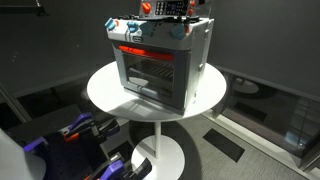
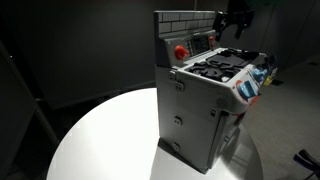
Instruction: Push the top orange button on the right side of the stove button display
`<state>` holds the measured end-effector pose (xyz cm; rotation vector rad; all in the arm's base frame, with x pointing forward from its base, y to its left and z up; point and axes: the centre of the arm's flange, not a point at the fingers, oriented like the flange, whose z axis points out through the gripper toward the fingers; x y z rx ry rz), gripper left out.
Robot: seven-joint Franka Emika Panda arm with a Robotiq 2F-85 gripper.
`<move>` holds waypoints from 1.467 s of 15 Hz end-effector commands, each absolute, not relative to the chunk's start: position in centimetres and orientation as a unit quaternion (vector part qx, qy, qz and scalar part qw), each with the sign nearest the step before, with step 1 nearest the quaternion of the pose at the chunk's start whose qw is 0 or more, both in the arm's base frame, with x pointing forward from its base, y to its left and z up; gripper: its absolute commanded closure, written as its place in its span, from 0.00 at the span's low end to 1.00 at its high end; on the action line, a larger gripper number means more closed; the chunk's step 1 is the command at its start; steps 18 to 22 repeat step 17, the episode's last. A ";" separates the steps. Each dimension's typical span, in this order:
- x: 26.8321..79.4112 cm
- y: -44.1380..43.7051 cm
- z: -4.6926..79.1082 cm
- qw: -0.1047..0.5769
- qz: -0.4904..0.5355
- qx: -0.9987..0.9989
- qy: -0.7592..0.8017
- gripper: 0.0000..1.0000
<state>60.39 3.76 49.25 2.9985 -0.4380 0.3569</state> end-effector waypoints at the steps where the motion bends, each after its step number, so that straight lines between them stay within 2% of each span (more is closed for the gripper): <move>1: 56.8 4.0 50.6 0.032 0.078 0.988 -0.126 0.00; 6: 52.5 4.5 51.4 -0.003 0.027 0.996 -0.088 0.00; 10: 50.1 4.4 51.6 0.001 -0.004 0.997 -0.075 0.00; 22: 50.5 4.5 50.4 0.009 -0.017 0.996 -0.084 0.00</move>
